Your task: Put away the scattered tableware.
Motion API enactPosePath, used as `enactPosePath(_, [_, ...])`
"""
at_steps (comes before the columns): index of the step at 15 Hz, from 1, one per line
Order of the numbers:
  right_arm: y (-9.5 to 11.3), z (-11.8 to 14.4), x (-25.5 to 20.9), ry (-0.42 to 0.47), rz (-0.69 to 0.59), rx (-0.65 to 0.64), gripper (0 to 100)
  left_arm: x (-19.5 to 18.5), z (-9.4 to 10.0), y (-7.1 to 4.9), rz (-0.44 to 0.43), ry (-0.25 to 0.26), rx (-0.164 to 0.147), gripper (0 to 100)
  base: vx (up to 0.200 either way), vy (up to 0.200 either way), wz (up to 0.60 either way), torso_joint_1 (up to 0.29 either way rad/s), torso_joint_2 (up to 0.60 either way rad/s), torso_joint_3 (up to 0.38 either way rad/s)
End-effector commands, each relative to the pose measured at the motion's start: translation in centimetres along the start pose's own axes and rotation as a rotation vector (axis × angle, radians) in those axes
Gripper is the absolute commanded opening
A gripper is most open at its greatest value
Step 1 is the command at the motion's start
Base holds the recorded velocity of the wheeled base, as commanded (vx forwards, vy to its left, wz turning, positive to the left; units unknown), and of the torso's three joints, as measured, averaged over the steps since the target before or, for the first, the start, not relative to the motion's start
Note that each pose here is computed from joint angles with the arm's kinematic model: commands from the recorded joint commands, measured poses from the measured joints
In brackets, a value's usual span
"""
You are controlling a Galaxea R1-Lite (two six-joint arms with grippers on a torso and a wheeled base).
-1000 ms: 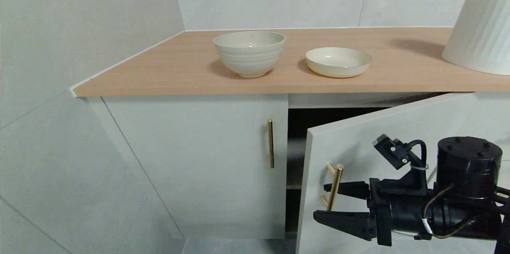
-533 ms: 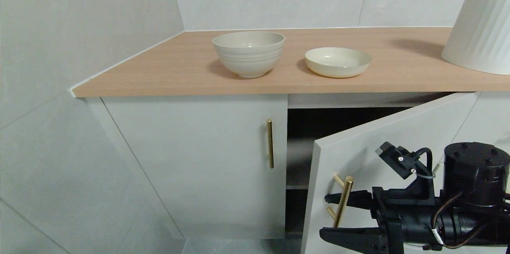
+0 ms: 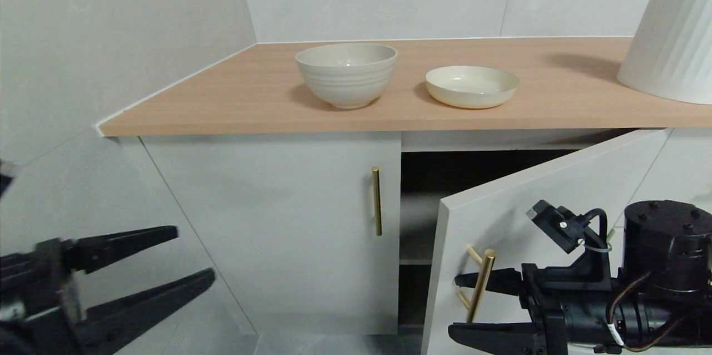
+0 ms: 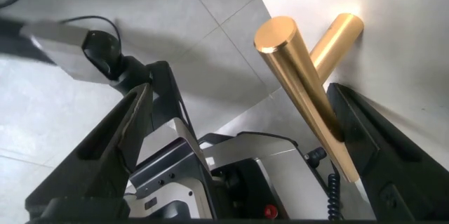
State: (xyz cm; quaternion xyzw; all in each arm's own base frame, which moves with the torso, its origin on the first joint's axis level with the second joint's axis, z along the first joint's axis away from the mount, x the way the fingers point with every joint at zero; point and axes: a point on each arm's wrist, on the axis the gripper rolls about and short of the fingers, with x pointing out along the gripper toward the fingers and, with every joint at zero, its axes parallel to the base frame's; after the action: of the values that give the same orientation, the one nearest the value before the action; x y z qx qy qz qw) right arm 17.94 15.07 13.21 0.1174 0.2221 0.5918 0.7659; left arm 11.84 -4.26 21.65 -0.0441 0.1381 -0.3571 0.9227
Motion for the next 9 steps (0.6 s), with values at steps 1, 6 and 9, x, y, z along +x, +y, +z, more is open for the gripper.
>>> enactPosePath(1, [0.1,0.1,-0.1,-0.004,0.003,-0.006,100,7.1,-1.4,0.6,-0.137,0.168,-0.074,100,0.000,0.000,0.00,0.000,0.00,0.000])
enactPosePath(6, [0.0,-0.3,0.0,0.007,0.000,0.004,100,10.4,-4.8,-1.6,-0.280,0.260,-0.079,100,0.000,0.000,0.00,0.000,0.00,0.000])
enactPosePath(9, [0.0,-0.2,-0.1,0.005,0.001,0.002,100,13.6,-4.6,-1.4,-0.286,0.214,-0.049,100,0.000,0.000,0.00,0.000,0.00,0.000])
